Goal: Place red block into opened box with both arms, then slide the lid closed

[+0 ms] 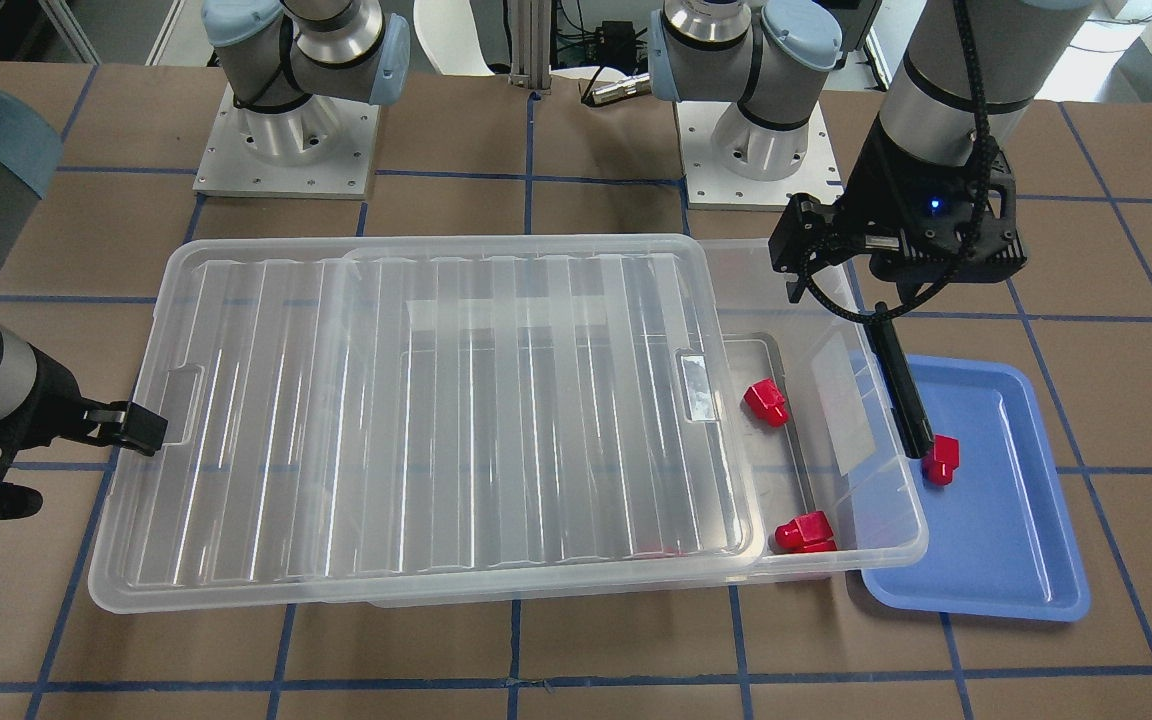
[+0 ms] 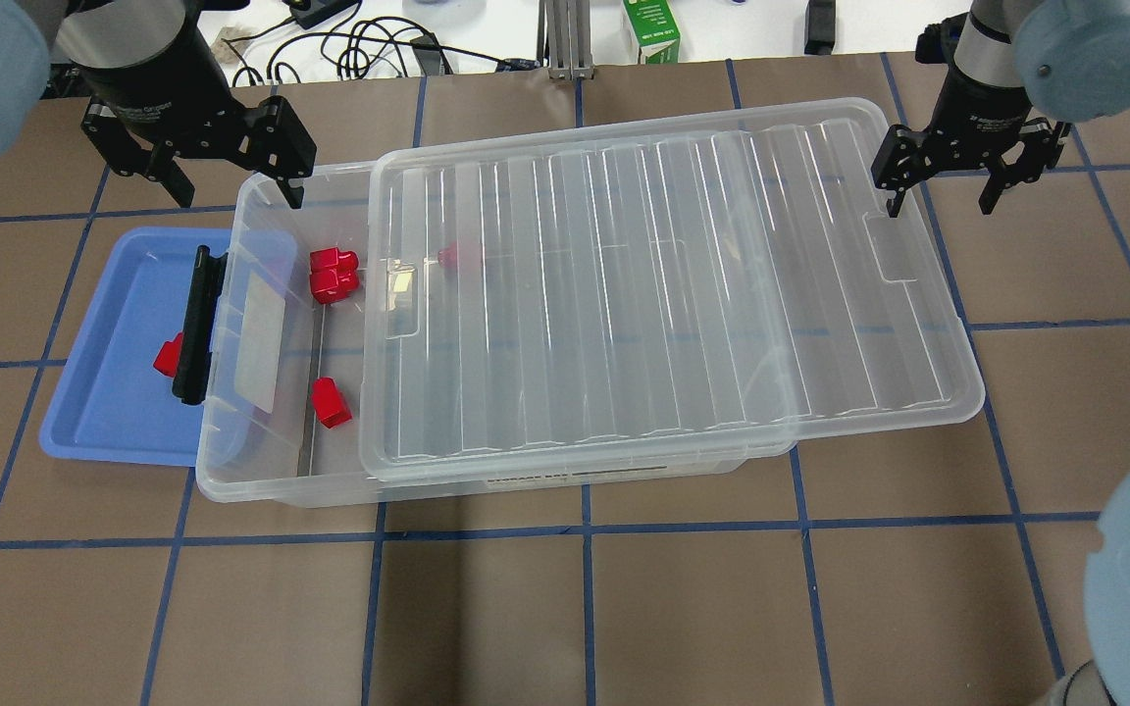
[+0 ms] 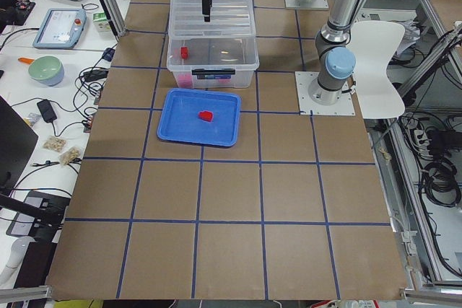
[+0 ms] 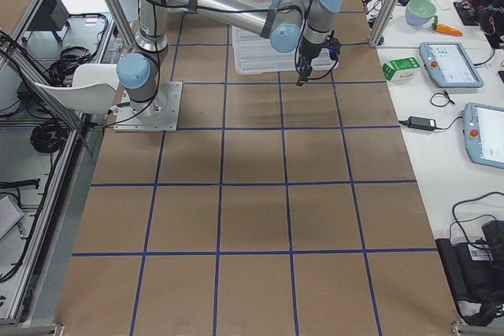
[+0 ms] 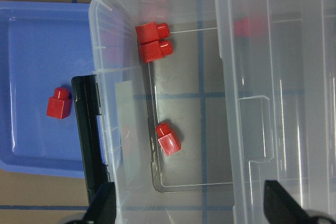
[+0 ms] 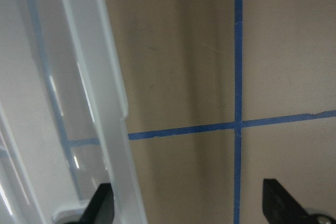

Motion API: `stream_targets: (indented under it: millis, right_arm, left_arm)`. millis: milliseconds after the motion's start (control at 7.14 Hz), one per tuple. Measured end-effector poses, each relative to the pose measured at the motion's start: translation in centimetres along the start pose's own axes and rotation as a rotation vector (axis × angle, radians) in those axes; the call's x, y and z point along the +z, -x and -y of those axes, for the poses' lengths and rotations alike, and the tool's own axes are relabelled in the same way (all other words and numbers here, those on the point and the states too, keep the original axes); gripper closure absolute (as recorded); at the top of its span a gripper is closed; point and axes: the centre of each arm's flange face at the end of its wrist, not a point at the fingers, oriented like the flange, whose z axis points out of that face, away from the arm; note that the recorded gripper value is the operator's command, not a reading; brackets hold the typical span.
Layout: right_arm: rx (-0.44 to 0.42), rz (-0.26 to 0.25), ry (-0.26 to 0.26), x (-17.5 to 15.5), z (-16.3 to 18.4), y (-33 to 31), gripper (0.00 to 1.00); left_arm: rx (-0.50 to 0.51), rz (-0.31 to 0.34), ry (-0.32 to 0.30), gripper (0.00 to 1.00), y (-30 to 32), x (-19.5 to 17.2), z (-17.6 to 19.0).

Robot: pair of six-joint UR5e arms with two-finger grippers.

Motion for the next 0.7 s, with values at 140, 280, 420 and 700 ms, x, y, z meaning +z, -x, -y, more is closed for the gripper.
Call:
stream_targets:
  millis: [140,280,420,700]
  right_arm:
    - [0.004,0.001,0.002,0.1,0.1,-1.1,0.00]
    - [0.007,0.001,0.004,0.2,0.1,-1.9,0.00]
    - [0.006,0.000,0.006,0.3,0.2,-2.4,0.00]
    - [0.000,-0.019,0.011,0.4,0.2,-3.1,0.00]
  left_arm:
    - [0.000,0.000,0.000,0.00,0.0,0.0,0.0]
    - [0.000,0.000,0.000,0.00,0.0,0.0,0.0]
    - [0.002,0.000,0.001,0.00,0.0,0.0,0.0]
    - [0.032,0.003,-0.006,0.00,0.7,-0.5,-0.4]
